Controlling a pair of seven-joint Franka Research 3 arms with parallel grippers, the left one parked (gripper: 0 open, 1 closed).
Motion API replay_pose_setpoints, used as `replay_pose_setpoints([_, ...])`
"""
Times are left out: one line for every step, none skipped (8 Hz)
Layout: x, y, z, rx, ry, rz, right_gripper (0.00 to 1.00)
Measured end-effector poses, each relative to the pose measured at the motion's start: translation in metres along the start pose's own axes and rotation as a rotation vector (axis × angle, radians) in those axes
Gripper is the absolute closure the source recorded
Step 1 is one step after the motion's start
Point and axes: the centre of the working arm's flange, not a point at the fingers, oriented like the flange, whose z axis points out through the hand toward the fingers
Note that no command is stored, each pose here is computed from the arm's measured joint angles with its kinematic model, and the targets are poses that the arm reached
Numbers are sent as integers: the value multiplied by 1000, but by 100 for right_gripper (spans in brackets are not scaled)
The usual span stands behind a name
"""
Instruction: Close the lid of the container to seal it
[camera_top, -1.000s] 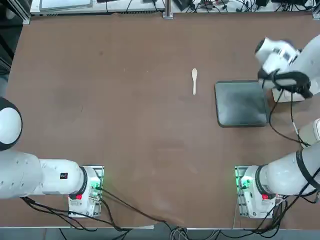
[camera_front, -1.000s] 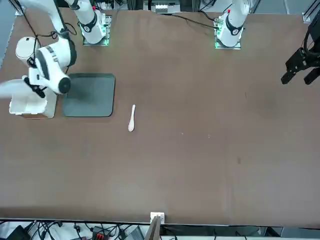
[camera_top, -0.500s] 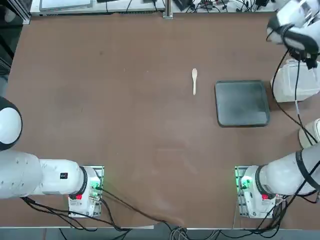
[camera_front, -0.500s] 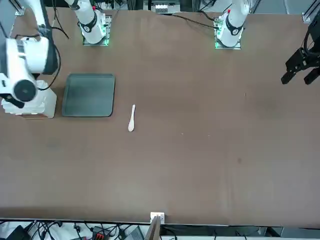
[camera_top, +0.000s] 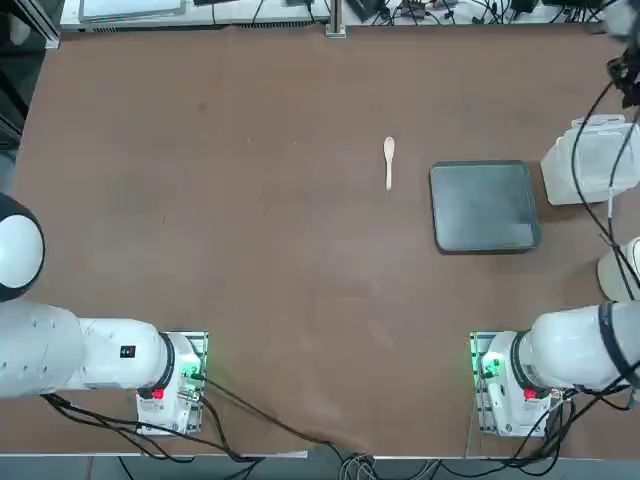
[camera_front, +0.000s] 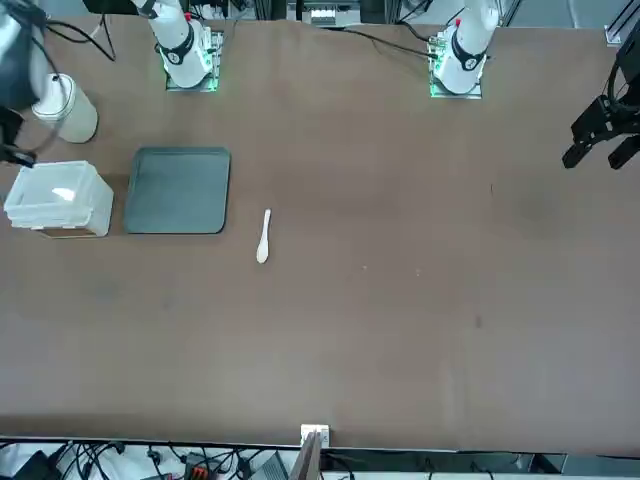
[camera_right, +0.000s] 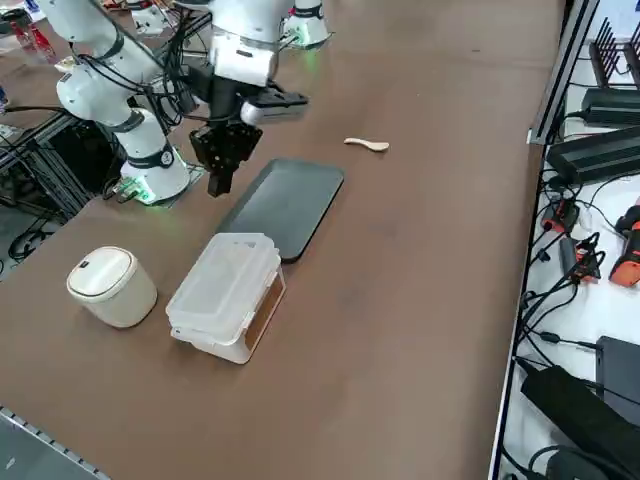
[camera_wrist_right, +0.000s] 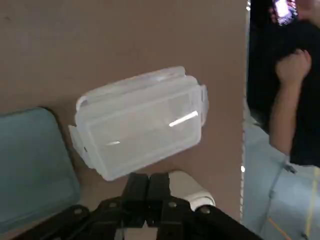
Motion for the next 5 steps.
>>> replay_pose_setpoints([-1,22,6,98,49,-50,98])
replay_pose_setpoints([-1,40,19,204,84,-102,98])
replay_pose_setpoints([-2,54,37,302,106,-147,98])
replay_pose_setpoints([1,64,58,354,124,-176,98])
replay_pose_setpoints([7,68,75,364,136,-194,98])
